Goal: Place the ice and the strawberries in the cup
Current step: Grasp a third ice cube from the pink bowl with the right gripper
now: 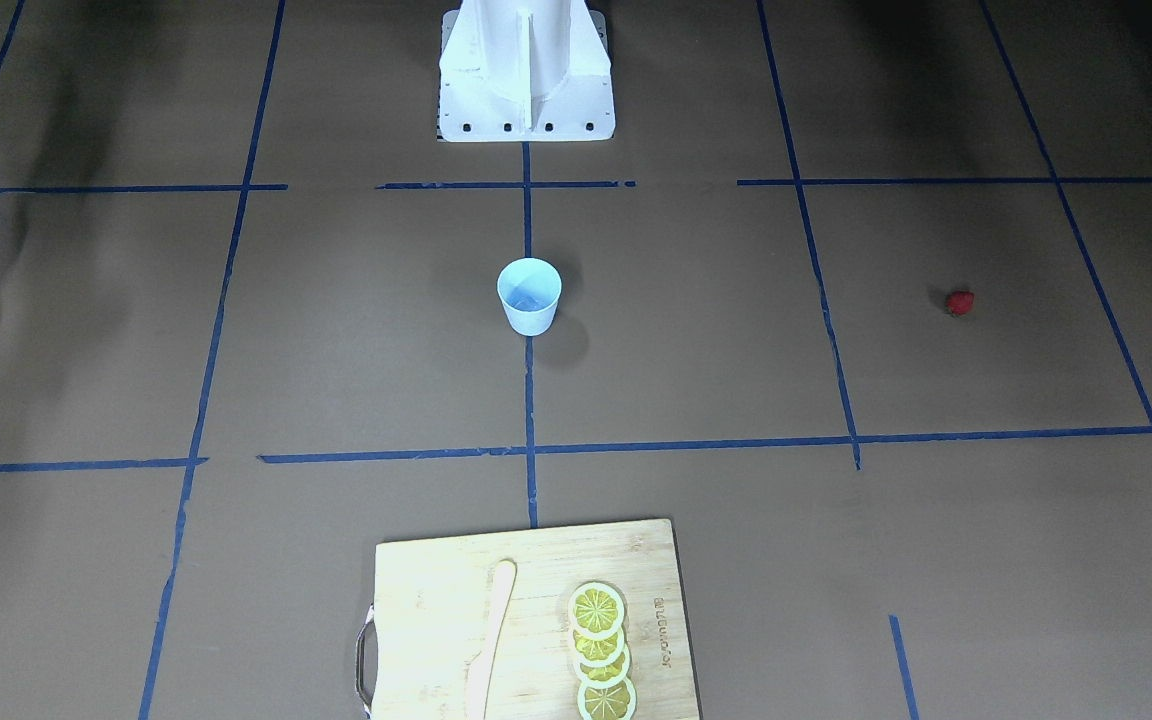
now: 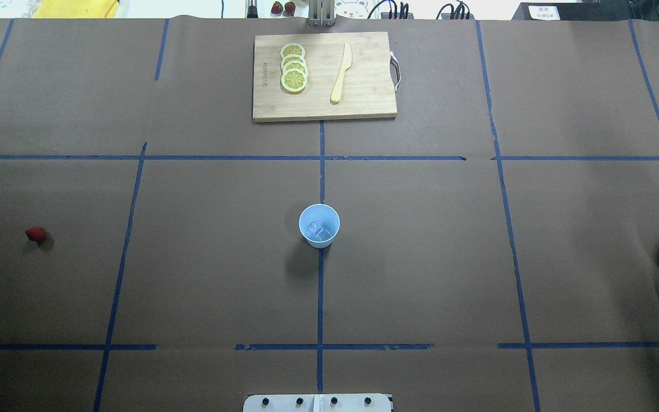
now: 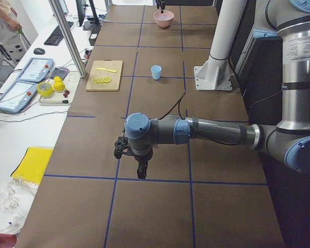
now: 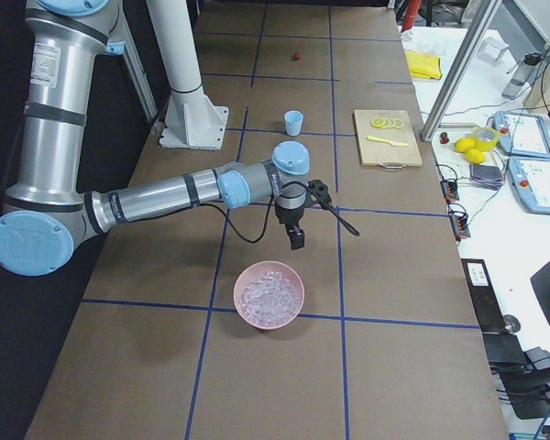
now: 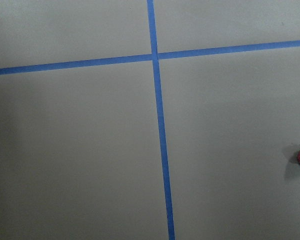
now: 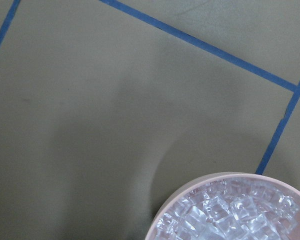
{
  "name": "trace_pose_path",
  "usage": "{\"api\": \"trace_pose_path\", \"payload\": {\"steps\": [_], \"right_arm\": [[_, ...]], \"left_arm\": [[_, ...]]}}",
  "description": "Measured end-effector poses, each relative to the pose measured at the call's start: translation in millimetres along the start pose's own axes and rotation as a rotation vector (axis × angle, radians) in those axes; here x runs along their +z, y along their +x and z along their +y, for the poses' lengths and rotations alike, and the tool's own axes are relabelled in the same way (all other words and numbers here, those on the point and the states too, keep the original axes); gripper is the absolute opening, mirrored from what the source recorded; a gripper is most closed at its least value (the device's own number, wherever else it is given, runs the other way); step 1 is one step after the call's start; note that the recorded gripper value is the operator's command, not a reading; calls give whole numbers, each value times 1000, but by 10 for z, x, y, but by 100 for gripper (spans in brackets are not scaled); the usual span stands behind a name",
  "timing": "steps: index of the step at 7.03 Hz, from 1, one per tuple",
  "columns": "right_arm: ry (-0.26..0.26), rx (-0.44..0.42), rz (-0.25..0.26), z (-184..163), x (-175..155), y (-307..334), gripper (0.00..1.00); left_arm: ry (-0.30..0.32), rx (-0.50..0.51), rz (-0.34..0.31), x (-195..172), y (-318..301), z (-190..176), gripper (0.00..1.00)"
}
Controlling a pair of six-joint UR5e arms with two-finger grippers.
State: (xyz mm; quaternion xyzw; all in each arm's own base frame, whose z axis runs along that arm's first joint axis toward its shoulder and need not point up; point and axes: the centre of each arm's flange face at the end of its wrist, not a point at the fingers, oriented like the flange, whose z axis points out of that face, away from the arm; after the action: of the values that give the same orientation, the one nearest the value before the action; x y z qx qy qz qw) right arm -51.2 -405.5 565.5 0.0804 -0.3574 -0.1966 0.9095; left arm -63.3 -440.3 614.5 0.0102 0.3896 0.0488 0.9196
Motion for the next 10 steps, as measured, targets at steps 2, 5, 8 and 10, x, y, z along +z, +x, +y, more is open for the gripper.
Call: {"api": "trace_pose_path", "payload": {"steps": [2,5,8,10], "right_arm": [[24,-6,-21,240,302,315,91],[14,21,-24,604,581,605,86],[-16,43,1,763,720,752,82],[-23,48,25,762,757,809,76]], "left_arm": [[-2,-2,0,6,-6,6,100],[-2,-2,0,4,-3,7,100],[0,0,0,2,-2,5,100],[2,2,0,-4,4,4,100]]}}
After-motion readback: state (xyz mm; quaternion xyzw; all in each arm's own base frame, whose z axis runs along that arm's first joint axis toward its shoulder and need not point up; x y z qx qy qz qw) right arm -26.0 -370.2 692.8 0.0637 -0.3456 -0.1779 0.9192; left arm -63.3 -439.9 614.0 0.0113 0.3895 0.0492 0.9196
